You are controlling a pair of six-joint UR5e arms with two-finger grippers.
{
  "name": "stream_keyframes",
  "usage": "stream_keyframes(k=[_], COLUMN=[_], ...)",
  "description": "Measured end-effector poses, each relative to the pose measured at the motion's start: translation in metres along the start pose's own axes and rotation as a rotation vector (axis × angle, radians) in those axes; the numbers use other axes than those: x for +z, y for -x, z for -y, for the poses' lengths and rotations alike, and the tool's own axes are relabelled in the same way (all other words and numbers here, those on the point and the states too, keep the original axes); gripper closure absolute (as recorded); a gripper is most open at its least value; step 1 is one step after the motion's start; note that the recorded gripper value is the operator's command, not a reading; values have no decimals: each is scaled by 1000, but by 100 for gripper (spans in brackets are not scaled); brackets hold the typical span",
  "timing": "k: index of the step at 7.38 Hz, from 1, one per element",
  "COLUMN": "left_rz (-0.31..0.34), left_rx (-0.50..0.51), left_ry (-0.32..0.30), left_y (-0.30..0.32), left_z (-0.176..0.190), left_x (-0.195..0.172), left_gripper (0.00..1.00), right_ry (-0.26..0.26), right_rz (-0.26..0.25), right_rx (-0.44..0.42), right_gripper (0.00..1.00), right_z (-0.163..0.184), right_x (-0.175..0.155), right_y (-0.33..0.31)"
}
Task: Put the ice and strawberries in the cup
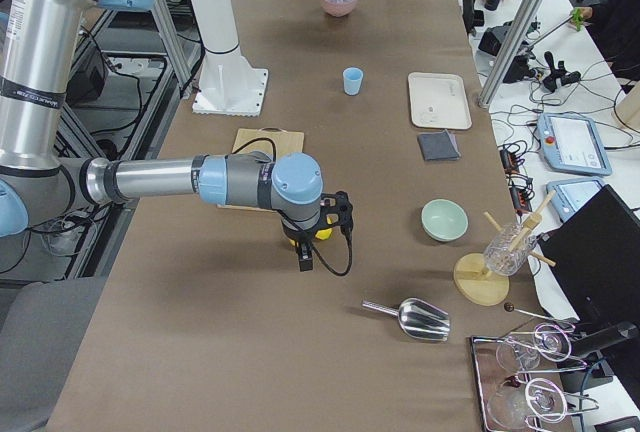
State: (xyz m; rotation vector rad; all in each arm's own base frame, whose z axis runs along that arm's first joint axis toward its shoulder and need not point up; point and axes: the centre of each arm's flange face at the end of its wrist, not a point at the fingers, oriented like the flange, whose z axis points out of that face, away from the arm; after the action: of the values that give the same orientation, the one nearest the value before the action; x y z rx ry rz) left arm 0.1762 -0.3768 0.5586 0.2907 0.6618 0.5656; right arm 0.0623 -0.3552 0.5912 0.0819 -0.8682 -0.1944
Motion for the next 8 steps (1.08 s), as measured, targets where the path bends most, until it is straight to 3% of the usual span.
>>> stream_keyframes(k=[3,8], left_rz=[-63,-79], left_rx=[-191,-245], left_ry=[10,26], left_y=[-5,-2], left_z=[7,-17], left_x=[-2,-2], left_gripper=[36,40], right_ry=[-2,-8], right_rz=[-1,-4], right_rx=[-3,-19], right_gripper=[0,0], right_z=[-1,1], right_x=[-1,-3], right_y=[1,4])
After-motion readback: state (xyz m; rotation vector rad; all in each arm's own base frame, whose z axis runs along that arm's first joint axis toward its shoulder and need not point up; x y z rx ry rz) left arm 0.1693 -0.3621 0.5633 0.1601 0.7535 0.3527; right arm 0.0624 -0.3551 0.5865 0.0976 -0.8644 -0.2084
